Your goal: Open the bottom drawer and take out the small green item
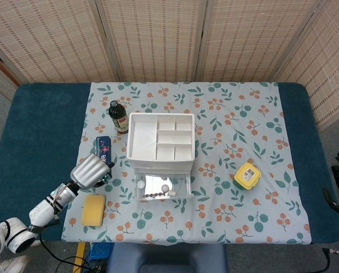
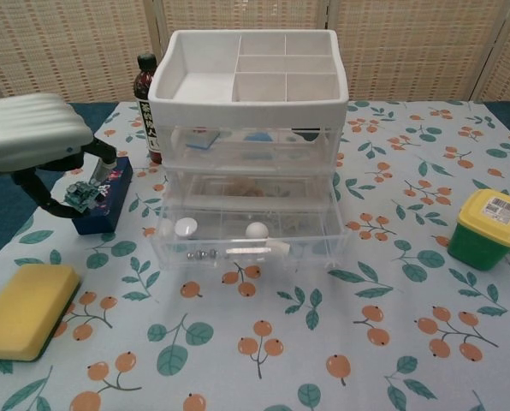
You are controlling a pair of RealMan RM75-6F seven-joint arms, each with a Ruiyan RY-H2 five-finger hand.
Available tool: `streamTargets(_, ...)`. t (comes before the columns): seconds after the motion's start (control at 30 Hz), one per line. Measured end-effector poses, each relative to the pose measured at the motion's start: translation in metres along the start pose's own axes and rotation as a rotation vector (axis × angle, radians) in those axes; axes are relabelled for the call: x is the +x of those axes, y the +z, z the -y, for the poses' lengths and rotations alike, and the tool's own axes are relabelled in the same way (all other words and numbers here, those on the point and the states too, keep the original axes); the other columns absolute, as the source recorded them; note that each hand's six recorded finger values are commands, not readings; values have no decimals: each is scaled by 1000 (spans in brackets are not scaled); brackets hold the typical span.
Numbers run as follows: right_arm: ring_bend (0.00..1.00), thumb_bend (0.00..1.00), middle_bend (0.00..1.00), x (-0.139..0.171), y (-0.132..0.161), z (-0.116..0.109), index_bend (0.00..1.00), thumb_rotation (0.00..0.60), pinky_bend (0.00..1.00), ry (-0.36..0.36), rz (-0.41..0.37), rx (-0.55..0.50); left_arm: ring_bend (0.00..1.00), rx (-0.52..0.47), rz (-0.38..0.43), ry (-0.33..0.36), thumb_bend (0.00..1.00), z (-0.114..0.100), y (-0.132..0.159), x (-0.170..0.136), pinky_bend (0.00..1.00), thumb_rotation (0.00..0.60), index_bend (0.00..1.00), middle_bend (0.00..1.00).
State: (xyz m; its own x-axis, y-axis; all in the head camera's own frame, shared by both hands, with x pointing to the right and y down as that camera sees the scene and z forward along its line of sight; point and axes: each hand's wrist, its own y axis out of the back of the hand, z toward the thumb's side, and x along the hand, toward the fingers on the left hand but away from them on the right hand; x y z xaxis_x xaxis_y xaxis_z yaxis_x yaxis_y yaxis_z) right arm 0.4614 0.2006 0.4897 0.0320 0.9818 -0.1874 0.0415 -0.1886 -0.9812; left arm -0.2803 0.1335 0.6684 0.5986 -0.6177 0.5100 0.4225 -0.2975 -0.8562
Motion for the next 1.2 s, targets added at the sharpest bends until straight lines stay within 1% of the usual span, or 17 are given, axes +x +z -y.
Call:
streamTargets(0.1, 96, 334, 194, -2, 1, 1, 11, 600, 36, 2, -4, 1, 1000, -26, -9, -25, 148, 11, 2, 4, 1000, 600, 524, 952)
streamTargets(0.2, 97, 334, 194, -2, 1, 2, 12, 600, 36, 4, -2, 0, 1000, -49, -17, -34, 148, 17, 5, 8, 1000, 600, 499, 953)
streamTargets(0.37, 97, 335, 194, -2, 1, 3, 12, 600, 36, 4, 2, 0, 999, -97, -38, -37, 148, 21, 10, 14, 1000, 600, 474, 944)
streamTargets(0.4, 97, 335, 194, -2, 1, 3, 12, 600, 36, 3, 2, 1, 992, -103, -44, -38, 148, 22, 10, 15, 1000, 600, 454, 932)
streamTargets(0.53, 96, 335, 194, -3, 0, 2, 12, 600, 36, -1, 1, 1, 925, -123, -82, -42, 148, 23, 8, 15, 1000, 600, 344, 869)
streamTargets(0.63, 97, 334, 194, -4, 0, 2, 12, 600, 36, 0, 1, 2, 893, -154, -124, -27, 148, 20, 4, 12, 1000, 600, 320, 842)
streamTargets(0.73, 97, 334, 194, -4, 0, 3, 12, 600, 36, 3, 0, 0, 814, -190, -166, -8, 148, 16, -1, 6, 1000, 600, 263, 777)
streamTargets(0.87, 97, 334, 194, -5, -1, 6, 12, 600, 42, 14, 4, 1, 725, -236, -239, 17, 148, 11, -13, -8, 998, 600, 246, 706)
streamTargets(0.93, 97, 334, 194, -5, -2, 7, 12, 600, 49, 26, 5, 3, 685, -263, -297, 32, 148, 9, -23, -19, 969, 600, 246, 676)
streamTargets(0.97, 97, 334, 194, -5, -2, 8, 12, 600, 50, 32, 5, 5, 662, -278, -325, 37, 148, 8, -28, -25, 938, 600, 246, 663)
streamTargets(1.03, 97, 339, 194, -5, -2, 10, 12, 600, 50, 51, 6, 7, 613, -312, -393, 40, 148, 8, -39, -39, 868, 600, 244, 648)
streamTargets(1.1, 97, 352, 194, -5, -2, 12, 12, 600, 50, 73, 4, 7, 557, -339, -460, 34, 148, 10, -50, -56, 773, 600, 239, 628)
streamTargets(1.2, 96, 375, 194, -4, -2, 18, 14, 600, 50, 123, -6, -5, 507, -366, -550, 26, 148, 11, -65, -82, 670, 600, 232, 575)
